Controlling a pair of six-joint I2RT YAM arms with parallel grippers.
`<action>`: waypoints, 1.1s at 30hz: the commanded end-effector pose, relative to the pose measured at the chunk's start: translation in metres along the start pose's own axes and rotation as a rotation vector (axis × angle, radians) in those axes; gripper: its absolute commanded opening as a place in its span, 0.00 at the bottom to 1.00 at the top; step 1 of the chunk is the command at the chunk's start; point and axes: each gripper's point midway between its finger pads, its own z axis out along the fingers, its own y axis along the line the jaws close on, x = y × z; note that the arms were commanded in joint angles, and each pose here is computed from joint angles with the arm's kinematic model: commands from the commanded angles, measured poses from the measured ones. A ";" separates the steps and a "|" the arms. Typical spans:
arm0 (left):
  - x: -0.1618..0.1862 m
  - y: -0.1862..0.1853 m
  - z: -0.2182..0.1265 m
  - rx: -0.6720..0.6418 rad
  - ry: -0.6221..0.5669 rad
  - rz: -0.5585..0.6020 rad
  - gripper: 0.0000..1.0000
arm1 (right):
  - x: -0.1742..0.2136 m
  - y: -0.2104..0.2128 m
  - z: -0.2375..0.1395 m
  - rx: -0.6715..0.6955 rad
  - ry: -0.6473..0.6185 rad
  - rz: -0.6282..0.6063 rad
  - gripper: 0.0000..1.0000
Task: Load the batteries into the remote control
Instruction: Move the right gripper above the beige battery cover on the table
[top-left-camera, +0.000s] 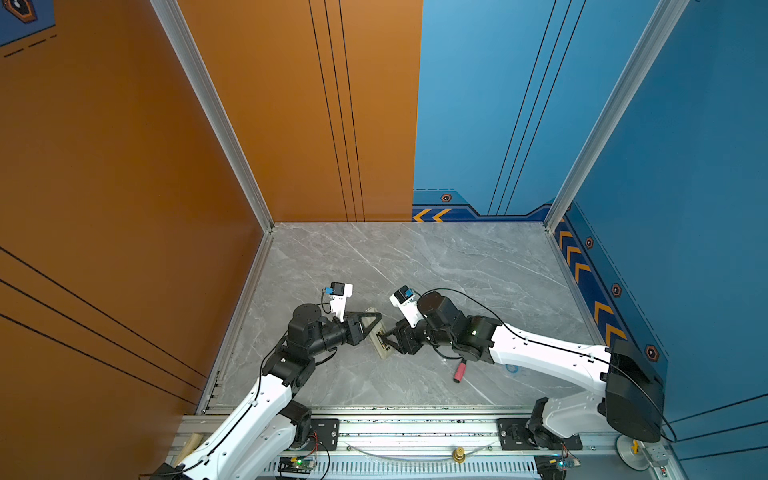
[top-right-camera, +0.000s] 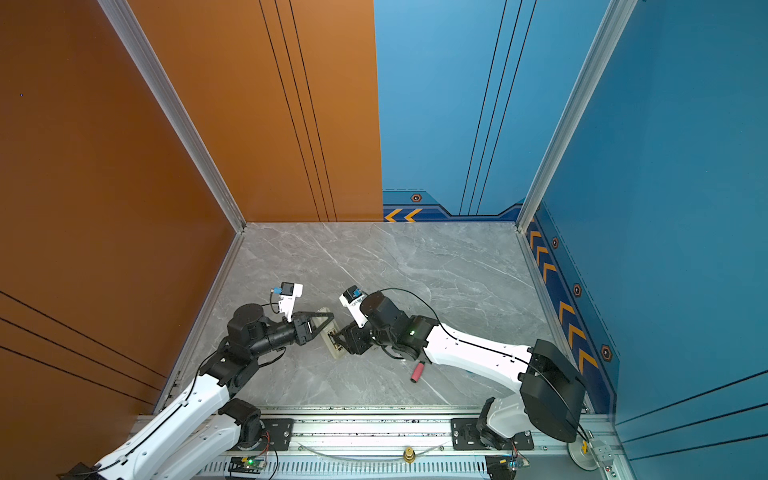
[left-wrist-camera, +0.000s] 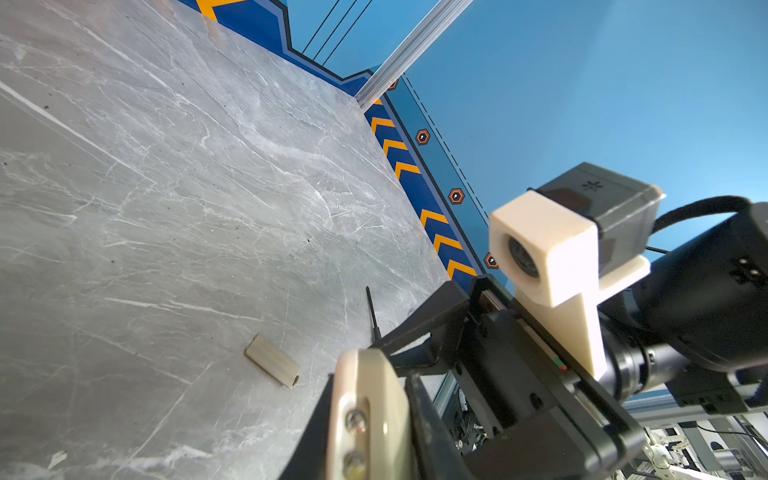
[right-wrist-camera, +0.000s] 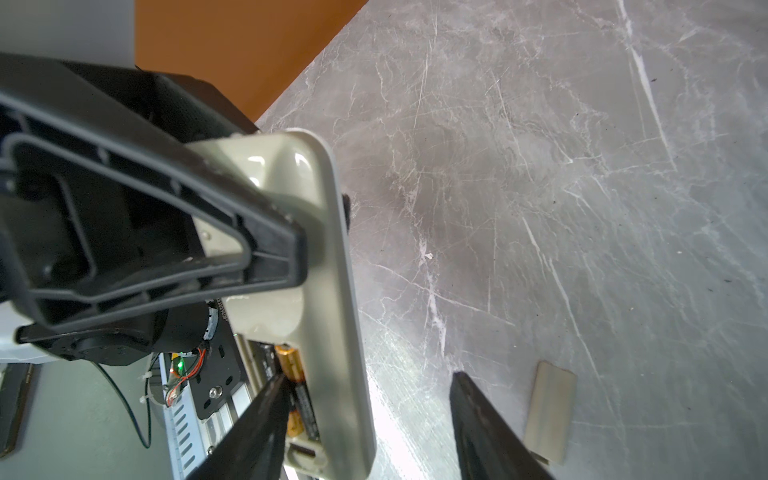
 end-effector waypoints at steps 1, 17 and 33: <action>-0.004 -0.014 -0.002 0.057 -0.008 0.038 0.00 | -0.012 -0.001 0.002 0.003 -0.033 0.017 0.54; -0.002 -0.019 -0.002 0.075 -0.005 0.043 0.00 | -0.013 0.001 0.013 -0.010 -0.011 0.013 0.17; -0.002 0.005 -0.004 -0.032 -0.019 0.005 0.00 | -0.015 0.003 -0.016 0.097 -0.013 -0.045 0.45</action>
